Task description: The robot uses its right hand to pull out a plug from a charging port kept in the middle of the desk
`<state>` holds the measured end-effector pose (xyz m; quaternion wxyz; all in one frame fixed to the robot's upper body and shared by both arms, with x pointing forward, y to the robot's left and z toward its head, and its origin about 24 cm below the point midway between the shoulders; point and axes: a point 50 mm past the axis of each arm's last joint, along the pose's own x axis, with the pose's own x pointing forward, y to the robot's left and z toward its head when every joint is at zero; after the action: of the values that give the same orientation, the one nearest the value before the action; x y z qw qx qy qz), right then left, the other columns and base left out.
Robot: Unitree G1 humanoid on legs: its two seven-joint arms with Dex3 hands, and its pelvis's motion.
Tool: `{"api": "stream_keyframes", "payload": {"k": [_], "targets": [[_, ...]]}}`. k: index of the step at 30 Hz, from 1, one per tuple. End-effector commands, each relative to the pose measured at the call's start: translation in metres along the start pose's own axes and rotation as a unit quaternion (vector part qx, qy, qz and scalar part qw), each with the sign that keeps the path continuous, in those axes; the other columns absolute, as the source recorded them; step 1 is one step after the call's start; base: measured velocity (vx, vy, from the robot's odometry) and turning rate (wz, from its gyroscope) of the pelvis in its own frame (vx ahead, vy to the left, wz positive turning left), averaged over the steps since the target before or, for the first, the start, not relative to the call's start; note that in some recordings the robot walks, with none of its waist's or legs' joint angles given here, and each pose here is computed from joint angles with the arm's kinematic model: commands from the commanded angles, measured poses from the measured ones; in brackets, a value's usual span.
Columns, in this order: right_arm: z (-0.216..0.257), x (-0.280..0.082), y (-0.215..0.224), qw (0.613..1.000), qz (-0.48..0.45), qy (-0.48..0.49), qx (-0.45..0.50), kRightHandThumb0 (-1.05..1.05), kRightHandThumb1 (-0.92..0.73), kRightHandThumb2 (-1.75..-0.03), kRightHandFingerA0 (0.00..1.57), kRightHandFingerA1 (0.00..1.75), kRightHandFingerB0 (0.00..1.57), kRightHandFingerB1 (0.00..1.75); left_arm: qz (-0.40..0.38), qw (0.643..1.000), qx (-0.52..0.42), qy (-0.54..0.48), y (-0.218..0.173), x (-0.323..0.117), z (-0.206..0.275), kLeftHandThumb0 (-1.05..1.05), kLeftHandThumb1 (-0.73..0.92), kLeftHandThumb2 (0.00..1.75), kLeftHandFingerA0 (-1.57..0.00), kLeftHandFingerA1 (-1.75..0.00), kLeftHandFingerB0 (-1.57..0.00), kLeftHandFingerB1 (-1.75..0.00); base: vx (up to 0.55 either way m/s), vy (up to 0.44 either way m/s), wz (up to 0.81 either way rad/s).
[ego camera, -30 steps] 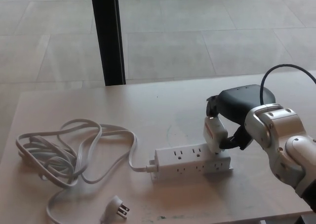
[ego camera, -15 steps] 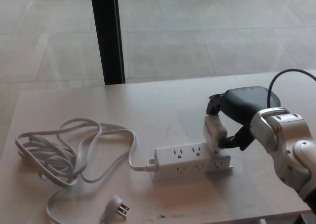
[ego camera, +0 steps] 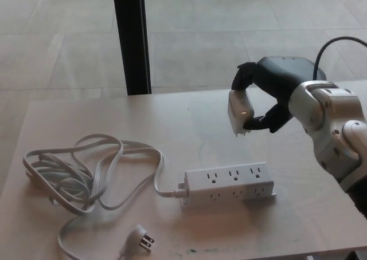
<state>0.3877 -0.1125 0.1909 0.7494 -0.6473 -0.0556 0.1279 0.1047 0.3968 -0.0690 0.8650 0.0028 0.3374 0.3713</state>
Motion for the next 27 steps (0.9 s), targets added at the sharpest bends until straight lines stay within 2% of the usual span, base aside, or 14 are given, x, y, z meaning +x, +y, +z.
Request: {"api": "stream_keyframes", "payload": {"k": [1,3,4,5,6,7,8,10,11,14,22,24,25,27], "targets": [[-0.007,-0.003,-0.016,1.0,0.005,0.003,0.025,-0.33,-0.67,-0.66,0.93,1.6,0.69,0.51,0.002,1.0,-0.012,-0.005,0.006,0.001,0.006,-0.69,0.84,0.66,-0.74,-0.46,-0.56,-0.37,0.0,0.0,0.0],[-0.008,-0.004,-0.018,1.0,0.01,0.01,0.021,-0.34,-0.65,-0.69,0.91,1.62,0.63,0.52,0.002,1.0,-0.01,-0.006,0.006,0.001,0.006,-0.7,0.85,0.66,-0.74,-0.46,-0.56,-0.38,0.0,0.0,0.0],[-0.008,-0.005,-0.02,1.0,0.005,0.005,0.013,-0.31,-0.63,-0.78,0.88,1.7,0.77,0.78,0.005,1.0,-0.006,-0.007,0.007,0.001,0.007,-0.7,0.85,0.67,-0.76,-0.45,-0.57,-0.38,0.0,0.0,0.0],[-0.011,-0.007,-0.021,1.0,0.003,0.003,0.01,-0.28,-0.54,-1.03,0.89,1.75,0.82,1.47,0.007,1.0,-0.007,-0.008,0.007,0.001,0.007,-0.7,0.84,0.66,-0.76,-0.45,-0.56,-0.38,0.0,0.0,0.0],[-0.015,-0.009,-0.023,1.0,0.001,0.003,0.009,-0.28,-0.54,-1.03,0.89,1.75,0.82,1.47,0.008,1.0,-0.01,-0.008,0.007,0.001,0.008,-0.7,0.84,0.66,-0.76,-0.45,-0.56,-0.38,0.0,0.0,0.0],[-0.02,-0.011,-0.023,1.0,0.0,0.011,-0.002,-0.29,-0.56,-0.97,0.86,1.75,0.81,1.02,0.007,1.0,-0.01,-0.009,0.007,0.001,0.008,-0.7,0.85,0.67,-0.76,-0.46,-0.57,-0.38,0.0,0.0,0.0],[-0.023,-0.012,-0.025,1.0,-0.001,0.015,-0.022,-0.31,-0.62,-0.92,0.85,1.73,0.77,0.9,0.008,1.0,-0.015,-0.008,0.006,0.002,0.008,-0.69,0.84,0.66,-0.76,-0.46,-0.58,-0.38,0.0,0.0,0.0],[-0.036,-0.017,-0.024,0.997,-0.008,0.027,-0.074,-0.35,-0.71,-0.8,0.89,1.72,0.73,0.92,0.007,1.0,-0.014,-0.009,0.006,0.001,0.008,-0.69,0.85,0.67,-0.75,-0.45,-0.56,-0.38,0.0,0.0,0.0],[-0.042,-0.02,-0.024,0.995,-0.007,0.033,-0.093,-0.35,-0.72,-0.82,0.92,1.75,0.76,1.22,0.006,1.0,-0.017,-0.009,0.007,0.002,0.01,-0.69,0.85,0.67,-0.76,-0.45,-0.56,-0.38,0.0,0.0,0.0],[-0.064,-0.026,-0.013,0.988,0.02,0.064,-0.142,-0.36,-0.67,-0.76,0.8,1.63,0.78,0.84,0.007,1.0,-0.016,-0.008,0.007,0.002,0.01,-0.7,0.84,0.66,-0.76,-0.45,-0.58,-0.38,0.0,0.0,0.0],[-0.092,-0.04,0.03,0.97,0.085,0.096,-0.206,-0.37,-0.69,-0.74,0.82,1.61,0.76,0.93,0.008,1.0,-0.006,-0.016,0.008,0.002,0.012,-0.7,0.85,0.67,-0.77,-0.46,-0.57,-0.38,0.0,0.0,0.0],[-0.092,-0.043,0.04,0.967,0.088,0.08,-0.224,-0.35,-0.67,-0.71,0.84,1.67,0.76,1.05,0.012,1.0,-0.011,-0.014,0.008,0.003,0.012,-0.7,0.84,0.66,-0.79,-0.46,-0.58,-0.38,0.0,0.0,0.0],[-0.091,-0.044,0.044,0.965,0.091,0.075,-0.235,-0.43,-0.73,-0.66,0.87,1.75,0.72,1.41,0.011,1.0,-0.013,-0.014,0.008,0.003,0.012,-0.71,0.83,0.66,-0.8,-0.47,-0.59,-0.38,0.0,0.0,0.0],[-0.089,-0.045,0.05,0.961,0.095,0.067,-0.25,-0.43,-0.73,-0.66,0.87,1.75,0.72,1.41,0.011,1.0,-0.015,-0.015,0.009,0.003,0.012,-0.71,0.83,0.66,-0.8,-0.47,-0.59,-0.38,0.0,0.0,0.0]]}}
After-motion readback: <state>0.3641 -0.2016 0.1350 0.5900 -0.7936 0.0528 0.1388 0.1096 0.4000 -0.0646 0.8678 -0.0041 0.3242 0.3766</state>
